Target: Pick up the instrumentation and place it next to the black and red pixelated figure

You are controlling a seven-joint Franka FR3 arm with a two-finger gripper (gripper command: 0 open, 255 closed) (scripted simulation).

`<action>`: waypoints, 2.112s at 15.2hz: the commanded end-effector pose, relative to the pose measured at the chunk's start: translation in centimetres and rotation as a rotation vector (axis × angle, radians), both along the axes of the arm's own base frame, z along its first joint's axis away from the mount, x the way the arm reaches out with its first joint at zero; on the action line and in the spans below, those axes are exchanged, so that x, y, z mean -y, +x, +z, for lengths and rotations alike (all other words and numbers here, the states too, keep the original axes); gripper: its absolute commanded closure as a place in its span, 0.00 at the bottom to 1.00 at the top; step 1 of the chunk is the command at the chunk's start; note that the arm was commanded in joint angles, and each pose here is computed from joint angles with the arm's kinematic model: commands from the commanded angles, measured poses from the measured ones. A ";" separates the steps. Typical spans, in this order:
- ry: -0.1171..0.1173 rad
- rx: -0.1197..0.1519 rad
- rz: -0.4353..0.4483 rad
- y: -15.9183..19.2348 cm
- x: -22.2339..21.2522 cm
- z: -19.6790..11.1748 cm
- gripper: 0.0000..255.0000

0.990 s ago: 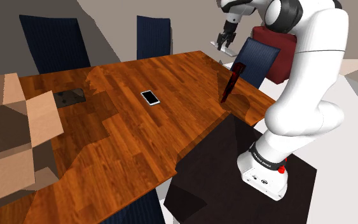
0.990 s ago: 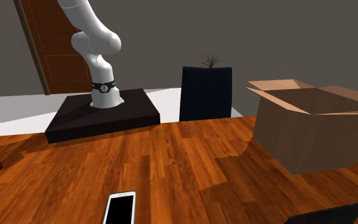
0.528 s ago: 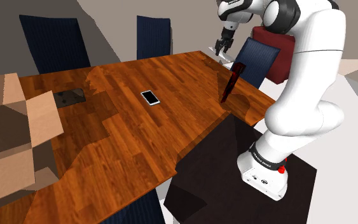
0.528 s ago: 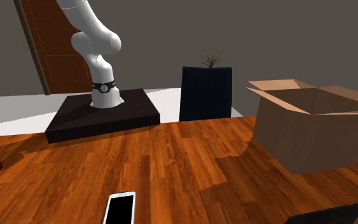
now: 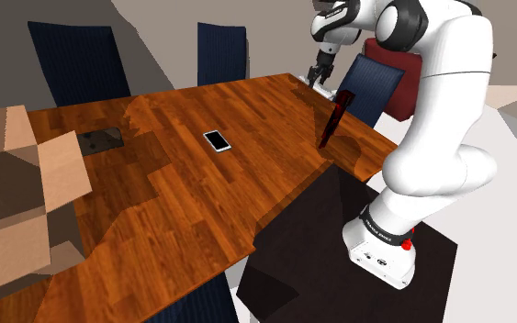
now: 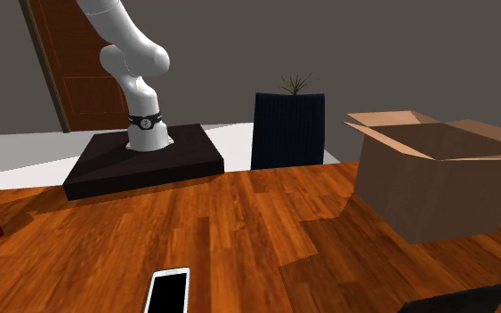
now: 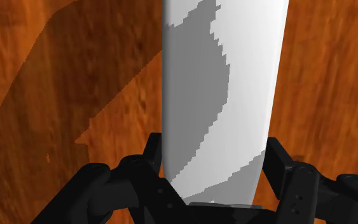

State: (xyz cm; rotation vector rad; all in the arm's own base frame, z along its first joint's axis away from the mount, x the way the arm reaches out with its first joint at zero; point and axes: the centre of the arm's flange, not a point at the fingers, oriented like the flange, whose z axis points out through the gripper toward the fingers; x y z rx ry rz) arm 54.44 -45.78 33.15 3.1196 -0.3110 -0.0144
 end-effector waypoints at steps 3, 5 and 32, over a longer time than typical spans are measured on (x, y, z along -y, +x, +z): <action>-0.001 0.001 0.000 0.0 0.0 -2.1 1.00; -0.001 0.001 0.000 0.0 0.0 -3.2 1.00; -0.001 0.001 0.000 0.0 0.0 -17.4 1.00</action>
